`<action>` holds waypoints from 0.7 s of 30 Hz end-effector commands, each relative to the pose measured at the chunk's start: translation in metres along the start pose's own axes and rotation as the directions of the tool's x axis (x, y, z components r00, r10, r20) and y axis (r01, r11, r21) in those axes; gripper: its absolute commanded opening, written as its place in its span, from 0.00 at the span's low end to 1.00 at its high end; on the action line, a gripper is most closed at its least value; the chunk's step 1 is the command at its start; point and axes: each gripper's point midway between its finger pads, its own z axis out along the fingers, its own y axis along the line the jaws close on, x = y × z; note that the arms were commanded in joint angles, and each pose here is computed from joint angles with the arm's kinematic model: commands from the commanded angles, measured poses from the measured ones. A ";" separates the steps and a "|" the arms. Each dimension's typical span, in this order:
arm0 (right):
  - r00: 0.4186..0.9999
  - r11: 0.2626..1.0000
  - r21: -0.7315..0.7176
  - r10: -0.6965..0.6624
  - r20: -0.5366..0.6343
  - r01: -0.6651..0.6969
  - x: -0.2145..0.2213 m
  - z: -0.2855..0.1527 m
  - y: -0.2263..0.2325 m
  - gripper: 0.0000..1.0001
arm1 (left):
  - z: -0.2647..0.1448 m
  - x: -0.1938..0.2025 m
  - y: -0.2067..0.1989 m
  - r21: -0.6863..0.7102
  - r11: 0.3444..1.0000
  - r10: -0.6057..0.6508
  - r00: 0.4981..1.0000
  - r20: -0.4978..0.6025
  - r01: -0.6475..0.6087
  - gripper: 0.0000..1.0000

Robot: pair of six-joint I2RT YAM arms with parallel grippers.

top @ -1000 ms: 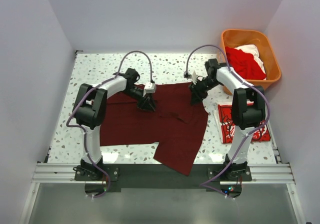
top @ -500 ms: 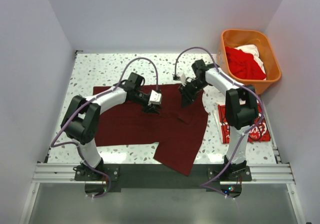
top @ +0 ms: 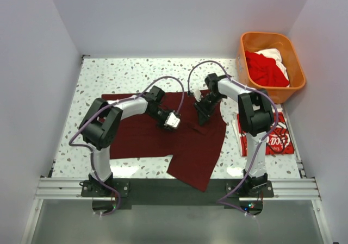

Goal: Fold and stack the t-shirts
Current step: Fold the tshirt

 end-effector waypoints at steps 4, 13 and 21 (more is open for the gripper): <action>0.999 0.999 0.033 0.026 -0.027 -0.025 0.006 0.001 -0.006 0.28 | 0.003 -0.001 0.023 -0.007 0.997 0.082 0.997 -0.016 -0.082 0.40; 0.999 0.999 0.050 0.024 -0.043 -0.022 0.010 0.001 -0.010 0.28 | 0.000 -0.004 0.021 0.022 0.996 0.092 0.996 -0.008 -0.092 0.10; 0.998 0.997 0.077 0.025 -0.066 -0.020 0.014 0.001 -0.016 0.27 | -0.010 -0.027 0.000 0.099 0.989 0.107 0.993 0.057 -0.112 0.00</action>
